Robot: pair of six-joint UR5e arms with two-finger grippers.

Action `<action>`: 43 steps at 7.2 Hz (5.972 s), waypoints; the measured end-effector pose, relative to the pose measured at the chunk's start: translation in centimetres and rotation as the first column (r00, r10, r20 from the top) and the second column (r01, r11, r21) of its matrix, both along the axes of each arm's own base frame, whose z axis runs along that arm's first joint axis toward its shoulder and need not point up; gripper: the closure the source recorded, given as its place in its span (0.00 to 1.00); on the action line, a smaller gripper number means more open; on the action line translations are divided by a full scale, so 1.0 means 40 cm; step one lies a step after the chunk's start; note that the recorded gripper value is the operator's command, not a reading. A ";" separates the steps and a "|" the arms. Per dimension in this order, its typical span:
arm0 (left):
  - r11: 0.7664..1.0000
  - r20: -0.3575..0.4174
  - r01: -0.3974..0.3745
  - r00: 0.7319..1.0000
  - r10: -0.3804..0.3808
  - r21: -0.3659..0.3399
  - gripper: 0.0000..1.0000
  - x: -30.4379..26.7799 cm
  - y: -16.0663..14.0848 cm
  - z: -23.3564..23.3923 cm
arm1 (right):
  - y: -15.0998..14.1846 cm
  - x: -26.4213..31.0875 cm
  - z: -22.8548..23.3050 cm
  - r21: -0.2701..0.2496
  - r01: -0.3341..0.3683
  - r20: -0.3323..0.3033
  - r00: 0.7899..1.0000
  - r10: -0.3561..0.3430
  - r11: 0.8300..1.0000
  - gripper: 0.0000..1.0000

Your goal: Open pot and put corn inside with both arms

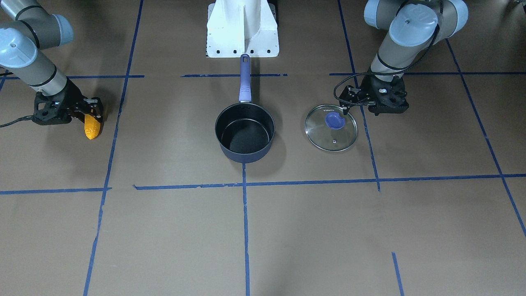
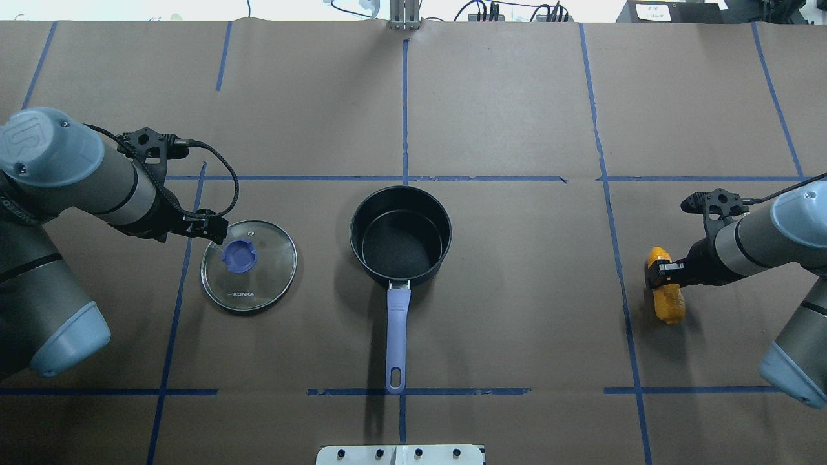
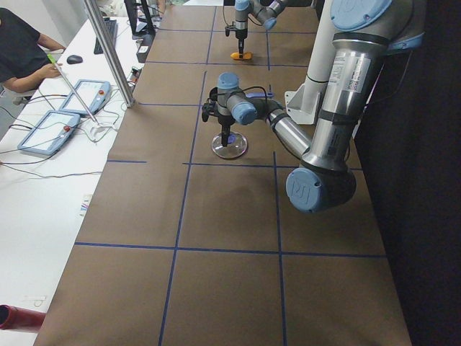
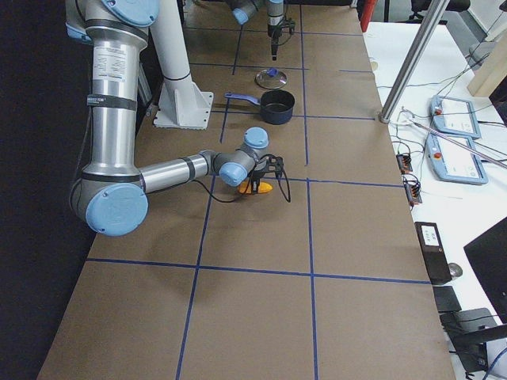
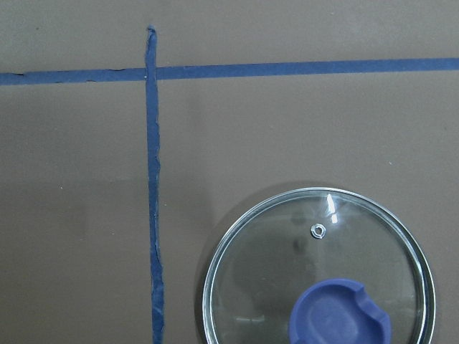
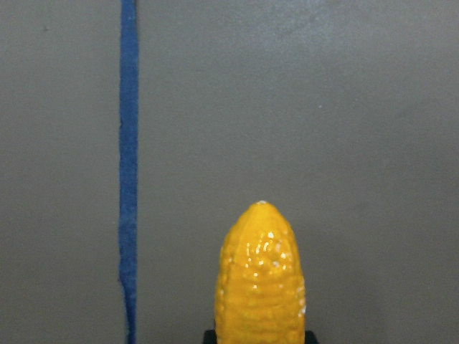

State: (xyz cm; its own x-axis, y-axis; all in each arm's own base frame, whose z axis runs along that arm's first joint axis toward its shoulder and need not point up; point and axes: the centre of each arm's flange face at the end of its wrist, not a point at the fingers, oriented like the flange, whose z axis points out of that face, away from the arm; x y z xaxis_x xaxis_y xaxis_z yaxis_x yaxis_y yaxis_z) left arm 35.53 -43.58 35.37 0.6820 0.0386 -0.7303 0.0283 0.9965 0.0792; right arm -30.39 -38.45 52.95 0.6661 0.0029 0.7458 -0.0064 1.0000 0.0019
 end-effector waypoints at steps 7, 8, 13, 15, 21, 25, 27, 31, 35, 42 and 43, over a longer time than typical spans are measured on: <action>1.000 -0.010 0.017 1.000 -0.017 0.009 0.00 -0.037 0.002 -0.038 | -0.159 -0.446 -0.821 -0.147 -0.122 0.209 0.966 0.151 0.982 1.00; 1.000 -0.010 0.018 1.000 -0.018 0.009 0.00 -0.037 0.002 -0.039 | -0.166 -0.492 -0.859 -0.158 -0.142 0.205 0.963 0.173 0.977 0.99; 0.999 0.007 0.026 1.000 -0.026 0.023 0.00 -0.092 -0.022 -0.013 | -0.156 -0.621 -0.894 -0.140 -0.179 0.173 0.964 0.202 0.974 0.00; 0.994 0.071 -0.049 0.997 0.042 0.097 0.00 -0.235 -0.065 0.092 | -0.179 -0.539 -0.878 -0.164 -0.169 0.191 0.961 0.199 0.972 0.00; 0.955 0.146 -0.243 0.965 0.220 0.171 0.00 -0.923 -0.272 0.603 | -0.219 0.451 -0.132 0.018 0.002 0.112 0.994 -0.004 1.000 0.00; 0.976 0.039 -0.197 0.980 0.194 0.095 0.00 -0.970 -0.265 0.613 | -0.138 0.818 0.229 0.115 0.127 -0.025 0.992 -0.125 0.985 0.00; 0.991 -0.019 -0.130 0.991 0.130 0.026 0.00 -0.965 -0.243 0.595 | -0.132 0.849 0.250 0.116 0.135 -0.049 0.990 -0.130 0.984 0.00; 0.994 -0.038 -0.107 0.994 0.106 -0.018 0.00 -0.958 -0.145 0.614 | -0.123 0.855 0.274 0.096 0.132 -0.062 0.990 -0.126 0.987 0.00; 0.993 -0.079 -0.111 0.991 0.109 -0.030 0.00 -0.951 -0.121 0.630 | -0.134 0.854 0.264 0.104 0.127 -0.058 0.991 -0.122 0.986 0.00; 0.996 0.002 -0.090 0.996 0.091 -0.028 0.00 -0.983 -0.122 0.626 | -0.153 0.853 0.250 0.119 0.126 -0.062 0.991 -0.119 0.985 0.00; 0.996 0.011 -0.090 0.996 0.090 -0.026 0.00 -0.985 -0.121 0.624 | -0.157 0.853 0.246 0.121 0.126 -0.063 0.991 -0.119 0.985 0.00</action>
